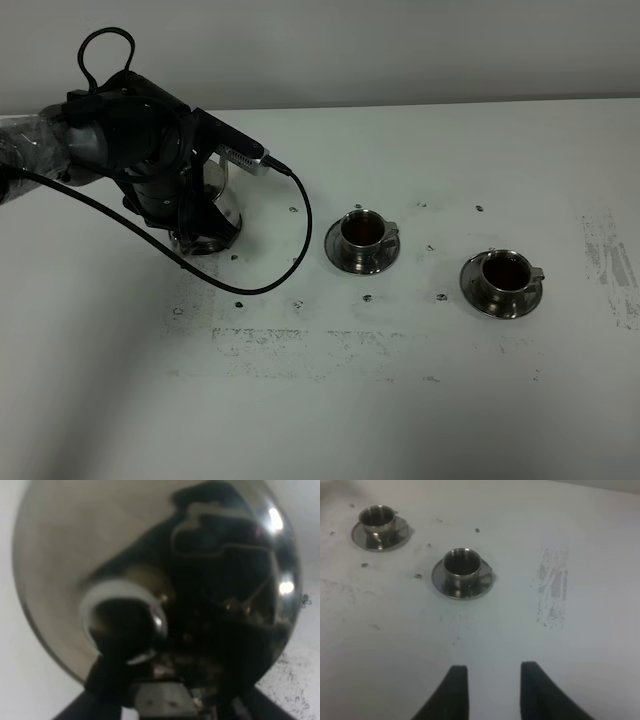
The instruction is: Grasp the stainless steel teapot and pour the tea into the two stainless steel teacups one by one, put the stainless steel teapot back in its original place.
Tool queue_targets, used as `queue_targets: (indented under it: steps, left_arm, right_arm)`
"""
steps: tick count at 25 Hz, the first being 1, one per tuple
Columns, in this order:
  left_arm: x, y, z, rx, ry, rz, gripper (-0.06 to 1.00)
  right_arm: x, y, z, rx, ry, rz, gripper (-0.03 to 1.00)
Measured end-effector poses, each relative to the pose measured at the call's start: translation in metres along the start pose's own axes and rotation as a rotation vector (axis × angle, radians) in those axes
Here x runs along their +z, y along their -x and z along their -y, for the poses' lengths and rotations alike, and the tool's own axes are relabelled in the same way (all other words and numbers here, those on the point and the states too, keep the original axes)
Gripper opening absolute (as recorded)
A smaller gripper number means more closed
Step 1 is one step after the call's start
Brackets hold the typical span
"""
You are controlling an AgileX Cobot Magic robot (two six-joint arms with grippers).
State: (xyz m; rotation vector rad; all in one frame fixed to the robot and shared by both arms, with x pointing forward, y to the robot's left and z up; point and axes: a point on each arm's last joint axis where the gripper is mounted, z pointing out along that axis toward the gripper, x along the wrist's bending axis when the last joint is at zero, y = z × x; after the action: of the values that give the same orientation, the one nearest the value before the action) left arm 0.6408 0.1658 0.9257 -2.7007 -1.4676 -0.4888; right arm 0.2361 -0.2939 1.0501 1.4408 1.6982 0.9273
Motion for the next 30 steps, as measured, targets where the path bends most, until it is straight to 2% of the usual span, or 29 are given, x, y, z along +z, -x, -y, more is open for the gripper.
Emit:
queue_targets:
  steps: [5, 11, 20, 24, 30]
  left_arm:
    - [-0.006, 0.002, 0.003, -0.053, -0.02, 0.032, 0.51]
    - [-0.033, -0.002, 0.003, -0.104, 0.03, 0.065, 0.52]
    - [-0.093, -0.02, 0.015, -0.132, 0.151, 0.026, 0.52]
    - [-0.114, -0.039, 0.04, -0.186, 0.212, 0.004, 0.52]
    - [-0.134, -0.068, 0.101, -0.299, 0.26, -0.045, 0.52]
  right_arm:
    - [0.0, 0.0, 0.0, 0.0, 0.0, 0.0, 0.24]
    - [0.0, 0.0, 0.0, 0.0, 0.0, 0.0, 0.24]
    - [0.0, 0.0, 0.0, 0.0, 0.0, 0.0, 0.24]
    - [0.0, 0.0, 0.0, 0.0, 0.0, 0.0, 0.24]
    - [0.0, 0.0, 0.0, 0.0, 0.0, 0.0, 0.24]
